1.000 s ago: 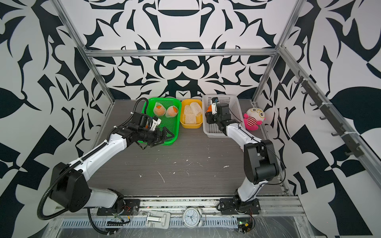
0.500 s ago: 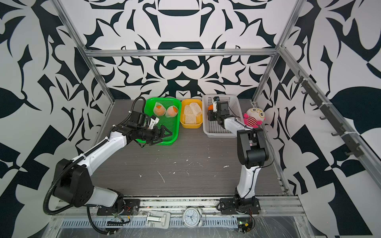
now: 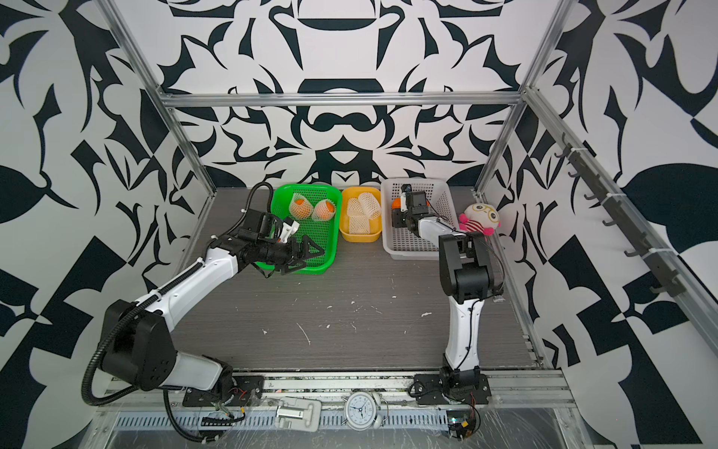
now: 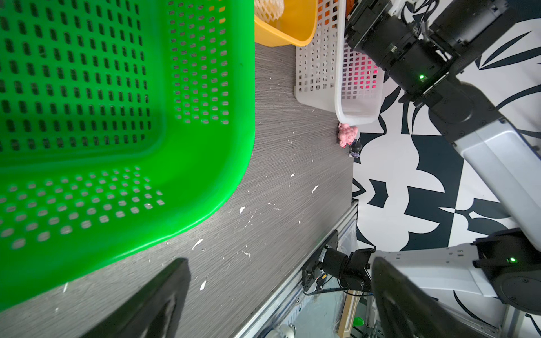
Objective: Remove foam nets from oranges
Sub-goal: Place the orange in the basket.
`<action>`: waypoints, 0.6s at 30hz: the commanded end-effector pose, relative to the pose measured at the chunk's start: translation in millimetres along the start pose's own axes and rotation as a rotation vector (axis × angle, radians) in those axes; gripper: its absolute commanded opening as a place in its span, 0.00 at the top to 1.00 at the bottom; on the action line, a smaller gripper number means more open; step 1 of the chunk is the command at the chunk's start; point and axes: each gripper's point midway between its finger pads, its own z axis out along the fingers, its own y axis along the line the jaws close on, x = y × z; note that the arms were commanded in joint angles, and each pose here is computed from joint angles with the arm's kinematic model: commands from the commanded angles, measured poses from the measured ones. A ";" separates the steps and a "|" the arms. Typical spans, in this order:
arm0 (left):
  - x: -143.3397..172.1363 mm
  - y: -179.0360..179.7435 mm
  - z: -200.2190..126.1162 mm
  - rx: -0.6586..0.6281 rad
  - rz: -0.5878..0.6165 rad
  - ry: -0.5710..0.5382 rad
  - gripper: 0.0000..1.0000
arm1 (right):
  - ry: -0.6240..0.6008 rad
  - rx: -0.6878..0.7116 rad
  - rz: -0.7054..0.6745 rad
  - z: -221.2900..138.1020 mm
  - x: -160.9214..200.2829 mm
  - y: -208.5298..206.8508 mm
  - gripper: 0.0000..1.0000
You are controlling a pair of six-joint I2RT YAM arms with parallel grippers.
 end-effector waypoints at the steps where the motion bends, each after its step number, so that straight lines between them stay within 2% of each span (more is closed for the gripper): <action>1: -6.2 -8.0 -3.3 0.023 0.021 -0.008 0.00 | -0.060 0.006 -0.008 -6.5 -28.2 -2.3 0.88; 9: -5.5 -8.3 -4.2 0.024 0.018 -0.008 0.00 | -0.038 -0.002 -0.004 0.0 -27.6 -1.8 0.76; 18: -5.5 -10.7 -6.8 0.027 0.024 -0.014 0.01 | -0.037 -0.010 0.004 -3.0 -31.4 0.4 0.56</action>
